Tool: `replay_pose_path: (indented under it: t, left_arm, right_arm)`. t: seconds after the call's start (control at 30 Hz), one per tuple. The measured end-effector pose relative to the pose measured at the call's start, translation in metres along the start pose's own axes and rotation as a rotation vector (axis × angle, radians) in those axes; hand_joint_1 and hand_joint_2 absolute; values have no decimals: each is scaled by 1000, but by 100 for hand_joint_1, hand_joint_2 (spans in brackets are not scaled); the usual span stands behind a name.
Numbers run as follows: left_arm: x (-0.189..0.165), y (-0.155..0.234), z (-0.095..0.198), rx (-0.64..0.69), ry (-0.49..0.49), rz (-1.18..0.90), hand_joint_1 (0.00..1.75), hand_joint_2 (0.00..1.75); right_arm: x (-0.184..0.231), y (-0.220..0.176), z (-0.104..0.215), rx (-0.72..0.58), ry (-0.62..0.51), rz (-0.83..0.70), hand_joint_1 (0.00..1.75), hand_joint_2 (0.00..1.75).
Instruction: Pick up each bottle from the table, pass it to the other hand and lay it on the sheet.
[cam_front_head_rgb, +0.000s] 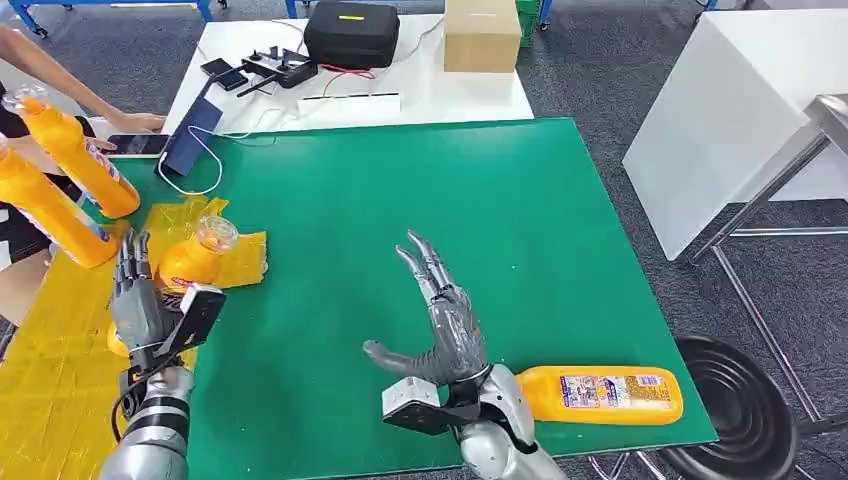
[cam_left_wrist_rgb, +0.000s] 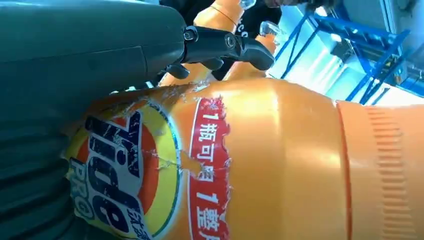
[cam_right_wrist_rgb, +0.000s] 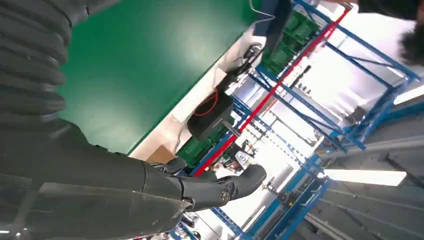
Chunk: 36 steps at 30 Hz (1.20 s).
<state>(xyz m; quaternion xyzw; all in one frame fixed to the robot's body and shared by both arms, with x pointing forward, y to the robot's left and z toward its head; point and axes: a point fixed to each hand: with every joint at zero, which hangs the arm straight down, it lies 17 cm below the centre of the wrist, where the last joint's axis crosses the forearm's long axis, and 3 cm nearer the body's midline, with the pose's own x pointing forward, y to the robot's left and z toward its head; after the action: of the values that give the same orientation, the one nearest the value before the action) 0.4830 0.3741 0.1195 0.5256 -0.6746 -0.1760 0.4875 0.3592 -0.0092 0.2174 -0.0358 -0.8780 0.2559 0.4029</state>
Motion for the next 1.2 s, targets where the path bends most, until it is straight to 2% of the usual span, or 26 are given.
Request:
replay_pose_path:
  t: [0.2, 0.57, 0.7, 0.77, 0.87, 0.97, 1.03, 1.1, 1.2]
  left_arm:
    - [-2, -1, 2, -3, 12, 2, 0, 175]
    - [-6, -13, 16, -47, 34, -15, 0, 175]
    - [-14, -16, 22, -113, 27, -199, 0, 175]
    - [-24, -7, 21, -112, 63, -289, 0, 175]
    - [-45, 3, 21, -94, 186, -372, 0, 175]
    - [-35, 2, 18, -100, 134, -424, 0, 175]
    - [-43, 7, 16, -88, 179, -459, 0, 175]
    - [-39, -5, 17, -110, 184, -498, 0, 175]
    - [-20, -23, 20, -164, 61, -489, 0, 175]
  right_arm:
    - [-12, 2, 13, 56, 13, 82, 0, 175]
    - [-18, -1, 22, 77, 17, 114, 0, 175]
    - [-19, 0, 25, 85, 18, 118, 0, 175]
    - [-21, 0, 26, 89, 21, 120, 0, 175]
    - [-22, -1, 28, 91, 22, 123, 0, 175]
    - [-23, -1, 30, 95, 25, 126, 0, 175]
    - [-24, 0, 30, 99, 25, 126, 0, 175]
    - [-24, 0, 30, 104, 27, 130, 0, 175]
    - [-25, 2, 31, 111, 32, 136, 0, 175]
